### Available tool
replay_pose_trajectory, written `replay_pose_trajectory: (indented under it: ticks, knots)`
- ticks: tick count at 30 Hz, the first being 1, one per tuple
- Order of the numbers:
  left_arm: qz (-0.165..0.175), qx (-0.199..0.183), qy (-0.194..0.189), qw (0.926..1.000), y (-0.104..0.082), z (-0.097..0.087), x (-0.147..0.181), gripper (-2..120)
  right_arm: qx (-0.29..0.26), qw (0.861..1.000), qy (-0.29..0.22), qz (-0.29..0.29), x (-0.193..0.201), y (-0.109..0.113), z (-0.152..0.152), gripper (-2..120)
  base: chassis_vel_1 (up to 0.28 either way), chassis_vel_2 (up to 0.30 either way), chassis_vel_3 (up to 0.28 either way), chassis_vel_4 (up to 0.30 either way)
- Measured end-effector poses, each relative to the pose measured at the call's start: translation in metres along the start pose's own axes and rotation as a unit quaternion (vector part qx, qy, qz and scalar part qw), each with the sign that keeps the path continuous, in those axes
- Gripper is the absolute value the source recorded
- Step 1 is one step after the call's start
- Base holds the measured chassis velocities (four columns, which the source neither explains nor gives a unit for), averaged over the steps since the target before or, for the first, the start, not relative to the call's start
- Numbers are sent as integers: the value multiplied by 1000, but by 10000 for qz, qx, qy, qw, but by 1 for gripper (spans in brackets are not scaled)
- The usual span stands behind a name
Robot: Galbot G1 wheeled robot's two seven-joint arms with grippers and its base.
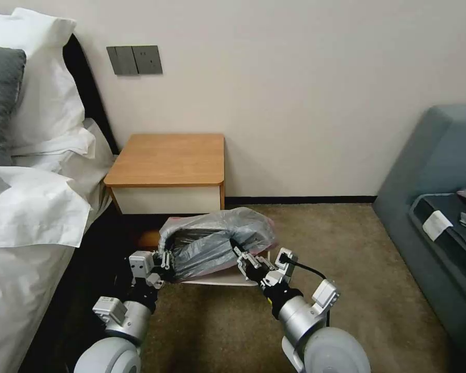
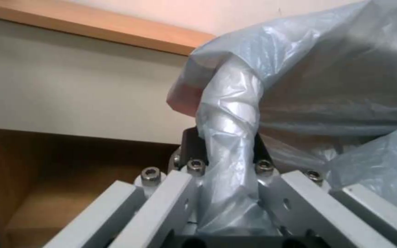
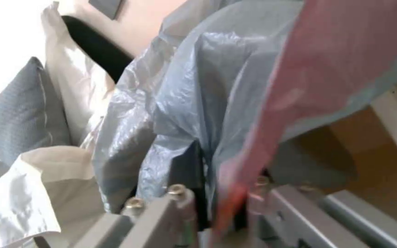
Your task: Pick up the garbage bag from the table and place it over the trash can.
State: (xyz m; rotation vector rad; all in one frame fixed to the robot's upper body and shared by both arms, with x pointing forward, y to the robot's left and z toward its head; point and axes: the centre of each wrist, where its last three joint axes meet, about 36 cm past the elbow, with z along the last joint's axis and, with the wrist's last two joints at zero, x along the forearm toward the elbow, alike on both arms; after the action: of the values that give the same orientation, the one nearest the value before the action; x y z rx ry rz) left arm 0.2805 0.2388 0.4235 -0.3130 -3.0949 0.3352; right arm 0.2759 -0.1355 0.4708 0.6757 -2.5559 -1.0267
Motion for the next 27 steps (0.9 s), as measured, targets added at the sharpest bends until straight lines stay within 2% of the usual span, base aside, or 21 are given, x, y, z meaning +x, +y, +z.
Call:
replay_pose_trajectory:
  ticks: [2,11,21,27]
  knots:
    - [-23,-5,19,10000,0,-1,-1,2,20,10000,-10,-62,1,1,2,0,0,0,0,0]
    - [-131,-6,137,9998,0,-3,-2,2,90,9997,-75,-232,6,5,1,0,0,0,0,0]
    - [-398,166,291,9986,-7,-18,-3,2,199,9993,-43,-319,19,11,6,0,0,0,0,0]
    - [-669,276,501,9961,-8,-25,-4,2,257,9989,56,-384,31,19,14,0,0,0,0,0]
